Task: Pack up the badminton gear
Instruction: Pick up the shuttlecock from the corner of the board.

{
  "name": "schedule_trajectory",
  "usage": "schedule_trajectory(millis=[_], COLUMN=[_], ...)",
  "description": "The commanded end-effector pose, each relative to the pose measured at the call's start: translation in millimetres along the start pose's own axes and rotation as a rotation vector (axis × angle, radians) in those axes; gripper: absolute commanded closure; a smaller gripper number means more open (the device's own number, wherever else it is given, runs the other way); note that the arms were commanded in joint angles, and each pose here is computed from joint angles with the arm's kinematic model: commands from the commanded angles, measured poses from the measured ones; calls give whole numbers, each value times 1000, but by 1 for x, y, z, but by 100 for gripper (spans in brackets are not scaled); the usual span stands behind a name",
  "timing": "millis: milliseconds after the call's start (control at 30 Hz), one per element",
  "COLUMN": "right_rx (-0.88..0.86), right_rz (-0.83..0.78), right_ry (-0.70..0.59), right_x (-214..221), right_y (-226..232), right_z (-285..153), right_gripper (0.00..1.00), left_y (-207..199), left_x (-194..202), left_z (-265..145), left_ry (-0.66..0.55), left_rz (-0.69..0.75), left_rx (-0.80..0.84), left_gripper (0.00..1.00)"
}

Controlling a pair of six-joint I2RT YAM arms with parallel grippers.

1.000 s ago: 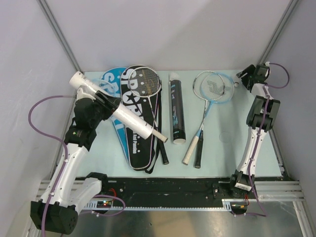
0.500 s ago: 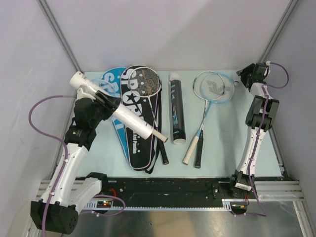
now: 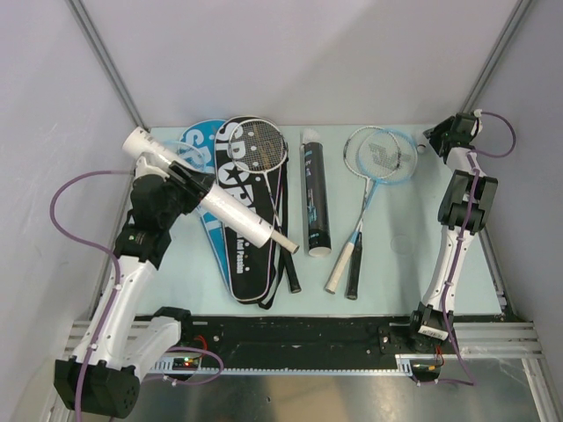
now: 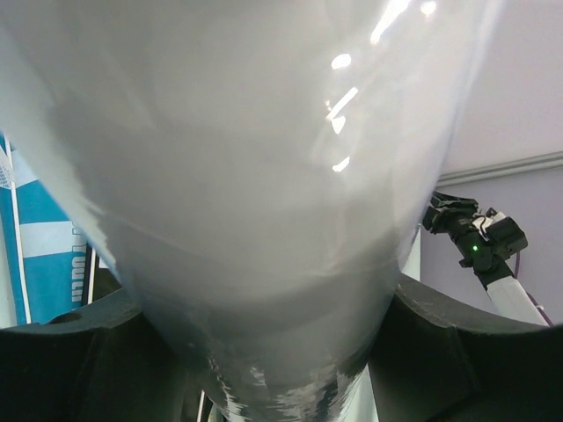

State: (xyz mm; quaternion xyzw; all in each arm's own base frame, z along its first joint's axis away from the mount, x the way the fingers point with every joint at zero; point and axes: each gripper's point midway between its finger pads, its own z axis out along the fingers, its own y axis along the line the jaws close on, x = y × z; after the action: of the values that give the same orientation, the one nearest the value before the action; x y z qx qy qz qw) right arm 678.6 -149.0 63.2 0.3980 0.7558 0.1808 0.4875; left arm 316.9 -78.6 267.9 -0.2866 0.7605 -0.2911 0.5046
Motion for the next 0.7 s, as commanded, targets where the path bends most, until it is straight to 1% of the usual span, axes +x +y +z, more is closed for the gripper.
schedule_trajectory(millis=[0,167,267,367,433,567,667], right_rx=[-27,-31,-26,13,62,190,218], right_rz=[-61,-110,-154,-197,-215,-200,-181], right_ry=[-52,-78,-90,-95,-88,-22,36], right_x=[-23,-32,-37,-30,-22,6,37], right_y=[20,17,19,12,6,-15,-19], right_z=[-15,-41,-68,-100,-123,-171,-204], right_gripper=[53,58,60,61,61,62,62], left_y=[-26,-27,-27,-28,-27,-20,-15], left_x=[-20,-19,-18,-17,-15,-11,-7], left_z=[-13,-18,-21,-25,-27,-29,-31], left_ry=[-64,-64,-64,-65,-64,-70,-73], left_rz=[-4,-11,-21,-32,-34,-32,-25], left_rx=[90,103,110,121,125,118,114], left_gripper=[48,48,48,48,48,48,48])
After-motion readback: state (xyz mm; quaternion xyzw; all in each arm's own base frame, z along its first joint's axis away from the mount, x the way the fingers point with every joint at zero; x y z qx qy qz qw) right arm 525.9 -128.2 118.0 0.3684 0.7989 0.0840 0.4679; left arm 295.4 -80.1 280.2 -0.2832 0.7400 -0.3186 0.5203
